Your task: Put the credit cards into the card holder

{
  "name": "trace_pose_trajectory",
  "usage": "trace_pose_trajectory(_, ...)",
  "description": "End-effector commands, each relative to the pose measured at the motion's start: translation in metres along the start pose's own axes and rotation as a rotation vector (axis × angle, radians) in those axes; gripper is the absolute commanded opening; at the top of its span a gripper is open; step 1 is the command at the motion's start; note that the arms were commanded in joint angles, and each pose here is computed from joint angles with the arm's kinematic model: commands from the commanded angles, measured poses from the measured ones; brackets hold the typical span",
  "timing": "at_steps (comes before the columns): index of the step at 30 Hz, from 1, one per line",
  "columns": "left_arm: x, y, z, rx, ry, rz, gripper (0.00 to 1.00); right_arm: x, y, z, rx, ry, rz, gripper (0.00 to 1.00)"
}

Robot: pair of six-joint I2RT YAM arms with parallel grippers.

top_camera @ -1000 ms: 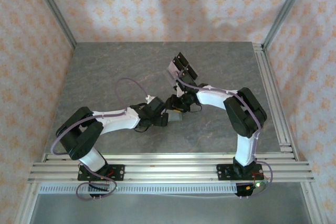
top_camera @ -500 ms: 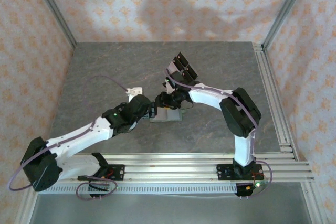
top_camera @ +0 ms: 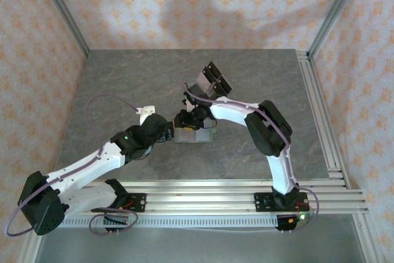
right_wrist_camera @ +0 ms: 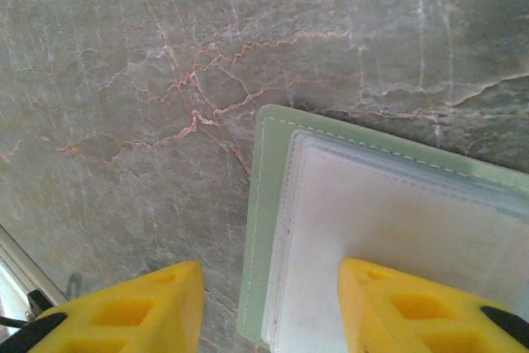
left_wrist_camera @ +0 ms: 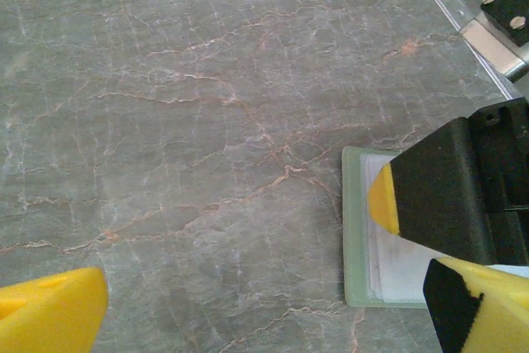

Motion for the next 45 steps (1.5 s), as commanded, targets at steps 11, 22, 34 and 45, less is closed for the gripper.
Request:
trace_pose_trajectory(11, -0.016, 0.007, -0.012, -0.005, 0.048, -0.001, 1.00, 0.132, 0.081, 0.011, 0.037, -0.129, -0.232, 0.47)
trace_pose_trajectory(22, -0.040, 0.013, -0.034, -0.015, 0.037, 0.118, 1.00, 0.148, 0.130, -0.031, 0.207, -0.564, -0.153, 0.44)
trace_pose_trajectory(34, -0.067, 0.011, -0.047, 0.004, 0.055, 0.218, 1.00, 0.119, 0.146, -0.054, 0.267, -0.676, -0.135, 0.33)
trace_pose_trajectory(45, -0.075, 0.003, -0.044, 0.003, 0.080, 0.240, 1.00, 0.095, 0.156, -0.066, 0.293, -0.671, -0.156, 0.33)
Point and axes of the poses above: each hand's point on the last joint's axis, 136 mm out from that joint toward the fingers, its own x axis back along the fingers, its own z axis along the line the jaws close on, y = z × x, the point moved 9 cm from there along x, back along the fingers, and after that the axes turned 10 degrees about x, right-handed, at the moved point
